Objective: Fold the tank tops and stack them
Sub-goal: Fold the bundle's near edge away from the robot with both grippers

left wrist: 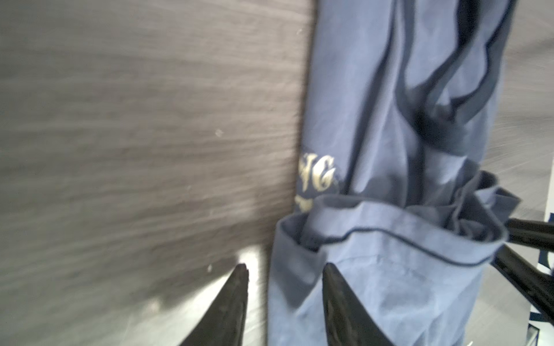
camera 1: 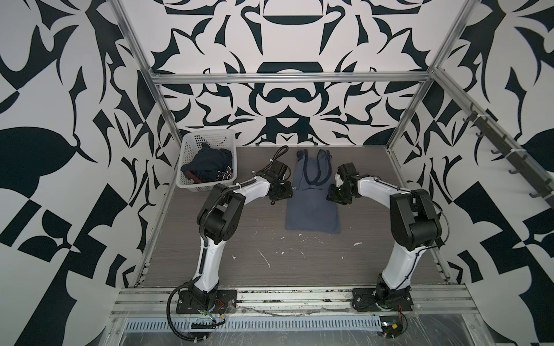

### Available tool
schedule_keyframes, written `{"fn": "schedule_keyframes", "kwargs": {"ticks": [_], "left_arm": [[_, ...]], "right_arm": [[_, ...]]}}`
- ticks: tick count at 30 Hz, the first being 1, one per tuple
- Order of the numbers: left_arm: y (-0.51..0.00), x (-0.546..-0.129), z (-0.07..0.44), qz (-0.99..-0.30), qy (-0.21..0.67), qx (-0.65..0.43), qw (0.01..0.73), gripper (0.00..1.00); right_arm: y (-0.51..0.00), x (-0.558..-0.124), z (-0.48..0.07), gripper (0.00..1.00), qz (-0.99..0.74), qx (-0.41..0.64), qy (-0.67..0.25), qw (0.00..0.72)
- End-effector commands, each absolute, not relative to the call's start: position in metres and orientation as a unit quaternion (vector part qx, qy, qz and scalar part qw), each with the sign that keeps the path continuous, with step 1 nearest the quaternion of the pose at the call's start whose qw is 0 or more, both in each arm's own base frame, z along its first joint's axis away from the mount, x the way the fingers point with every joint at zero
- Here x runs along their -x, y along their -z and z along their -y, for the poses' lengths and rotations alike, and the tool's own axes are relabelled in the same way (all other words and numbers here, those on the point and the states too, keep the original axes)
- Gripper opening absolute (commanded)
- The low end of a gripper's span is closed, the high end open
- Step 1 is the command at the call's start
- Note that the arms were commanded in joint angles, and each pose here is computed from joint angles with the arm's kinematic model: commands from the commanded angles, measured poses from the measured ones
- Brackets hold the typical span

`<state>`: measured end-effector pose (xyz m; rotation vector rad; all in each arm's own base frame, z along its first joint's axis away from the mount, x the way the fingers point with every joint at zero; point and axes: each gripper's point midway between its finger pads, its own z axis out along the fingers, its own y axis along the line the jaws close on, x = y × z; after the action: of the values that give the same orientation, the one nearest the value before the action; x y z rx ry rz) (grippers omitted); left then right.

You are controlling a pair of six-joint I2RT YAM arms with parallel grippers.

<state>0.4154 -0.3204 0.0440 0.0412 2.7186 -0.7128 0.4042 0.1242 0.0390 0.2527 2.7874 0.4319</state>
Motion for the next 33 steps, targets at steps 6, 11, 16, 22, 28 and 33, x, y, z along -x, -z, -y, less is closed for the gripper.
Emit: {"fn": "schedule_keyframes", "kwargs": {"ticks": [6,11,16,22,28,33], "left_arm": [[-0.036,-0.428,0.337,-0.951,0.266,-0.027,0.157,0.23],[-0.061,-0.429,0.341,-0.943,0.282,-0.029,0.173,0.05],[-0.110,-0.426,0.343,-0.928,0.297,-0.037,0.223,0.00],[-0.142,-0.427,0.356,-0.906,0.332,-0.053,0.258,0.00],[-0.119,-0.445,0.363,-0.910,0.325,-0.048,0.252,0.00],[-0.077,-0.459,0.367,-0.924,0.310,-0.042,0.219,0.05]], "right_arm": [[-0.058,-0.426,-0.125,0.12,-0.968,-0.080,-0.151,0.184],[-0.072,-0.424,-0.125,0.00,-0.966,-0.074,-0.153,0.195],[-0.105,-0.414,-0.112,0.00,-0.959,-0.082,-0.138,0.233],[-0.125,-0.407,-0.099,0.00,-0.952,-0.091,-0.127,0.262],[-0.105,-0.417,-0.097,0.00,-0.958,-0.089,-0.123,0.244],[-0.078,-0.430,-0.095,0.02,-0.963,-0.093,-0.117,0.223]]}}
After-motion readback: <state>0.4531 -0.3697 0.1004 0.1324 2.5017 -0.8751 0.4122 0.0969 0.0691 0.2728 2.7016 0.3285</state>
